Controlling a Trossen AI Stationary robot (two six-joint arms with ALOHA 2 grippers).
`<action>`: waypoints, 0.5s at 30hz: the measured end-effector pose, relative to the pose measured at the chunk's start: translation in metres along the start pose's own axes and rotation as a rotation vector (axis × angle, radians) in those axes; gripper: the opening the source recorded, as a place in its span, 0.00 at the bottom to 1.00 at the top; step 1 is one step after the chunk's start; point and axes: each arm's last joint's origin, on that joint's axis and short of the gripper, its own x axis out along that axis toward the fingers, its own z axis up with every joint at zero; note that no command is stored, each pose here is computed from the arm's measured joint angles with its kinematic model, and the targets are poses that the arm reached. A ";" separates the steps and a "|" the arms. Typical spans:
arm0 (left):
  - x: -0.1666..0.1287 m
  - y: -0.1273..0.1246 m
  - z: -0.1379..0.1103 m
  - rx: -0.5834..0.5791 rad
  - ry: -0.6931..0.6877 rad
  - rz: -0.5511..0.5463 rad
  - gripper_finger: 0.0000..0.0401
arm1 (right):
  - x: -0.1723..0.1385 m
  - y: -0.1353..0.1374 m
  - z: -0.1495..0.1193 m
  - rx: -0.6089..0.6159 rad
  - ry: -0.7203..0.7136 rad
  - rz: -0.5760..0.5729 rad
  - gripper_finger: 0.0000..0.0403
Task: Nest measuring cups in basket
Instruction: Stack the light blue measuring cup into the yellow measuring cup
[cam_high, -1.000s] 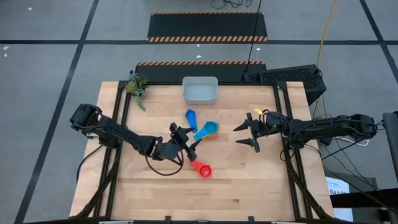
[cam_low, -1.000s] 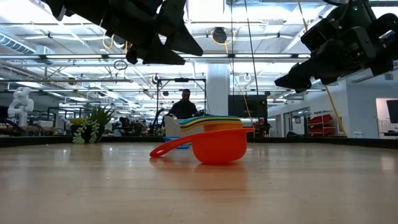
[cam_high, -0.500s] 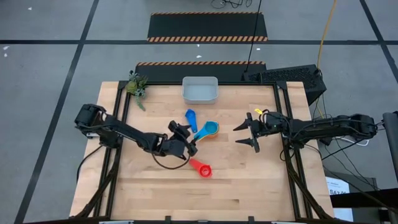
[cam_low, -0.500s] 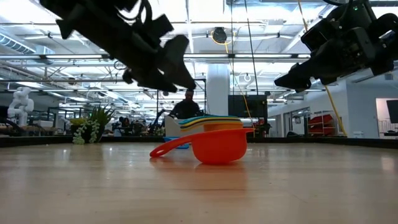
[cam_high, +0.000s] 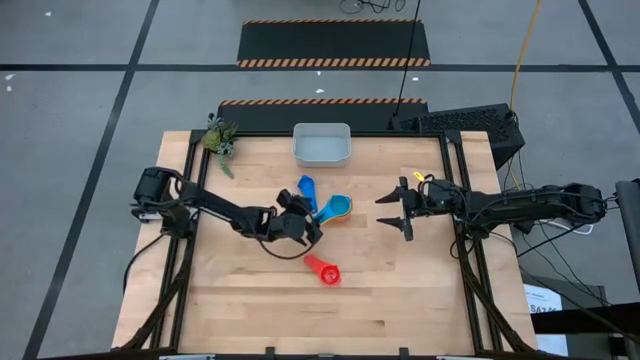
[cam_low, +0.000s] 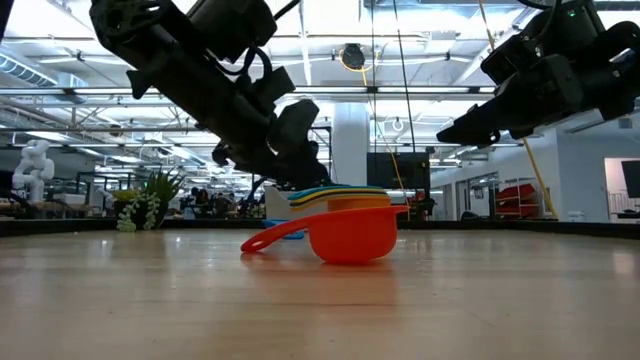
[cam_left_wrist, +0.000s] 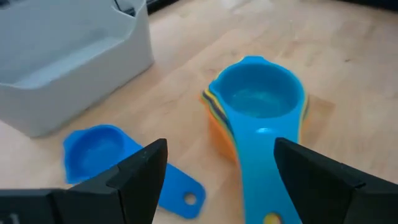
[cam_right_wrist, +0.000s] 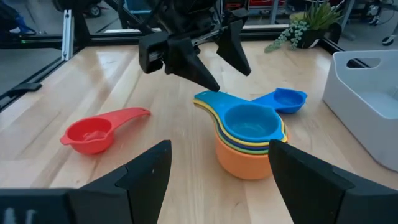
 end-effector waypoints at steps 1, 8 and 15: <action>0.000 -0.001 0.000 -0.026 0.003 -0.015 0.73 | 0.000 0.000 0.000 -0.001 0.000 0.000 0.65; -0.010 -0.014 -0.003 -0.051 -0.017 -0.061 0.73 | 0.000 0.000 0.000 -0.001 0.001 0.001 0.65; -0.016 -0.021 -0.002 -0.094 -0.063 -0.073 0.73 | 0.000 0.000 0.000 0.031 0.001 0.001 0.65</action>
